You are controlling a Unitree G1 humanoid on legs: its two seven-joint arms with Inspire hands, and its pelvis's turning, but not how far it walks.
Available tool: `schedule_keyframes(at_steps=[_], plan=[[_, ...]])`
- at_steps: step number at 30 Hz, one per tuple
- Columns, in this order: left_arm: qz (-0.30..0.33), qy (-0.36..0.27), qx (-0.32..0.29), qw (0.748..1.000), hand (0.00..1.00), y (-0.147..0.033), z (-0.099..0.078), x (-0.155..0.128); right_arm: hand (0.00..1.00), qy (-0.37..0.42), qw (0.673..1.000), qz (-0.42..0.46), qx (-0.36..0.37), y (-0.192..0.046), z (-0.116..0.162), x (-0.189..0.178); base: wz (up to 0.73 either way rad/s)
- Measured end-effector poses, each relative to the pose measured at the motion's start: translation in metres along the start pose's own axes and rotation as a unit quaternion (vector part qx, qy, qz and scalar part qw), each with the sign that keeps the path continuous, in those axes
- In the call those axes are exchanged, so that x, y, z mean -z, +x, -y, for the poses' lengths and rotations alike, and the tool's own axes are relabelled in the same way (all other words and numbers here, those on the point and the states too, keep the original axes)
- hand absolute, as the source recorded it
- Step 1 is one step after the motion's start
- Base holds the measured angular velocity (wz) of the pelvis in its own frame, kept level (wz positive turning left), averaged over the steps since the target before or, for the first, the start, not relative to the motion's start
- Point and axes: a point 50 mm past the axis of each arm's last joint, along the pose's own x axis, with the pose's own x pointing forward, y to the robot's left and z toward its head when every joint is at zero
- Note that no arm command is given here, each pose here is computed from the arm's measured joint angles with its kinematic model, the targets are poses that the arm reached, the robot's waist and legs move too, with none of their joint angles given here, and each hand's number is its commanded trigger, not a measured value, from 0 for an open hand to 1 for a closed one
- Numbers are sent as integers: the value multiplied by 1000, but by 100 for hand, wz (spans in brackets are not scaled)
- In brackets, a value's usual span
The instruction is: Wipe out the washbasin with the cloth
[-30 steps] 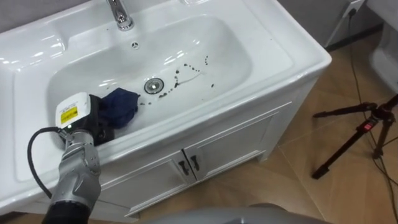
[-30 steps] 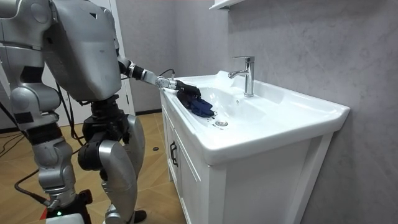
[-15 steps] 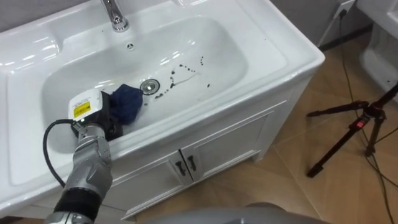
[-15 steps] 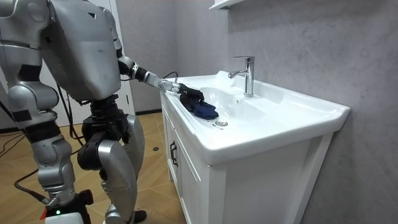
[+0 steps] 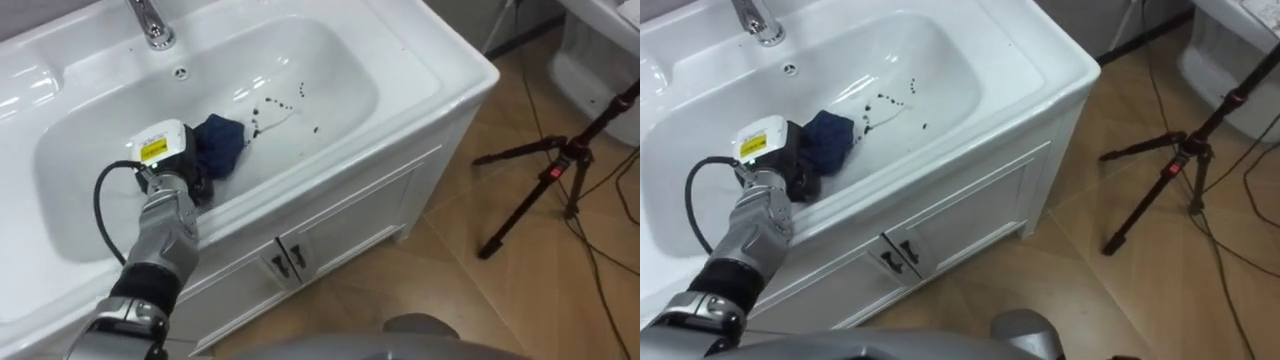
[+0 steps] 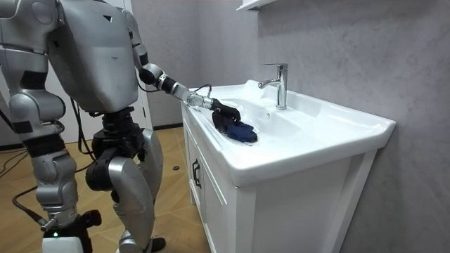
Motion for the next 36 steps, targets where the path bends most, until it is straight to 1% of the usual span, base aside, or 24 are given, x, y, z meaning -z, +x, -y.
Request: schedule_keyframes(at_steps=[4, 7, 11, 20, 23, 27, 29, 36], plan=[[11, -7, 7, 1000, 100, 7, -2, -14, 0, -15, 1000, -7, -2, 0, -3, 1, 7], [30, -6, 6, 1000, 100, 7, -3, -29, 0, -14, 1000, -5, -8, 0, -4, -1, 4], [60, -8, -5, 998, 100, 10, -10, -51, 0, -18, 1000, 5, -16, 0, -6, -9, -20], [65, 0, -12, 998, 100, 19, -22, -60, 0, -1, 999, -1, -33, 0, -9, -10, -1], [63, -17, -9, 998, 100, 20, -24, -61, 0, -1, 999, -1, -32, 0, -8, -10, -12], [66, -18, -14, 998, 100, 21, -26, -64, 0, 5, 1000, 1, -25, 0, -5, -11, -23], [69, -29, -24, 997, 100, 22, -31, -67, 0, 21, 999, 3, -27, 0, -6, -11, -21], [77, -35, -56, 995, 100, 26, -46, -75, 0, 27, 1000, 1, -17, 0, -4, -6, -12]])
